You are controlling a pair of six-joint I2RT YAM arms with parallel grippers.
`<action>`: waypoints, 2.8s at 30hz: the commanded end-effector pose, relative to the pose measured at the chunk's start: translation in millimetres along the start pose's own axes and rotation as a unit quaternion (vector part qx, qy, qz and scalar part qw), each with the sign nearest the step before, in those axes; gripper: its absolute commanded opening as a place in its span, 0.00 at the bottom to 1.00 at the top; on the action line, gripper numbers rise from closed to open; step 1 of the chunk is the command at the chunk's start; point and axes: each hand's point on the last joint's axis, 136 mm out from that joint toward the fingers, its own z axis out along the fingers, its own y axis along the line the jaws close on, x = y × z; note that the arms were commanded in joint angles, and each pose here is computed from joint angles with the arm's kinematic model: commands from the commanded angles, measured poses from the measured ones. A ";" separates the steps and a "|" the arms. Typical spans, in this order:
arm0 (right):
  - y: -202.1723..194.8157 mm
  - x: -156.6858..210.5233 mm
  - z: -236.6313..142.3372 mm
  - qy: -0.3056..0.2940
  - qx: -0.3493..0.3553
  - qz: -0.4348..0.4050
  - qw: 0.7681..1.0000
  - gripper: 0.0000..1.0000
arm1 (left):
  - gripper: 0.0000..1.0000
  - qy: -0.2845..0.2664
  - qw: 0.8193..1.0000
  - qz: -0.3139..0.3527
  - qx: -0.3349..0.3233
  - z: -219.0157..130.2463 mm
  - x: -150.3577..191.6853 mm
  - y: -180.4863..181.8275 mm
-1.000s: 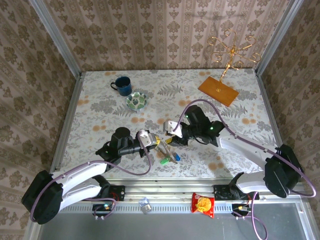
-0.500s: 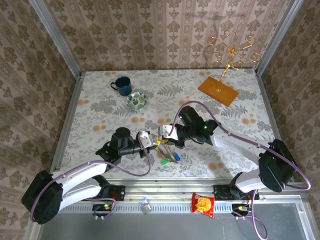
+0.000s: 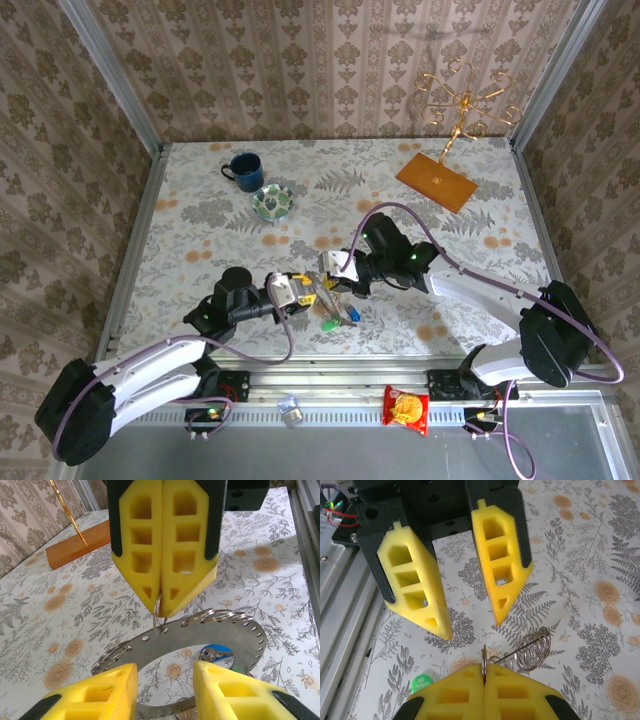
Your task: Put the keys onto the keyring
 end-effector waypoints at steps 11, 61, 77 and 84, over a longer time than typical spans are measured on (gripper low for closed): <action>7.7 -23.1 -3.5 -0.067 -0.027 0.003 0.997 0.00 | 0.33 -0.046 0.999 -0.006 0.010 8.5 -13.4 -0.9; 13.7 -17.9 -10.4 -0.124 -0.064 0.067 0.988 0.32 | 0.00 -0.111 0.993 -0.019 0.044 10.6 -34.4 -9.5; 5.5 -6.3 -4.6 -0.047 -0.040 0.051 0.997 0.00 | 0.36 -0.074 0.997 -0.017 0.006 7.7 -29.2 3.1; 7.1 1.9 -9.8 0.047 -0.035 0.012 0.998 0.00 | 0.32 -0.020 1.000 0.002 0.016 -0.3 -23.8 -0.7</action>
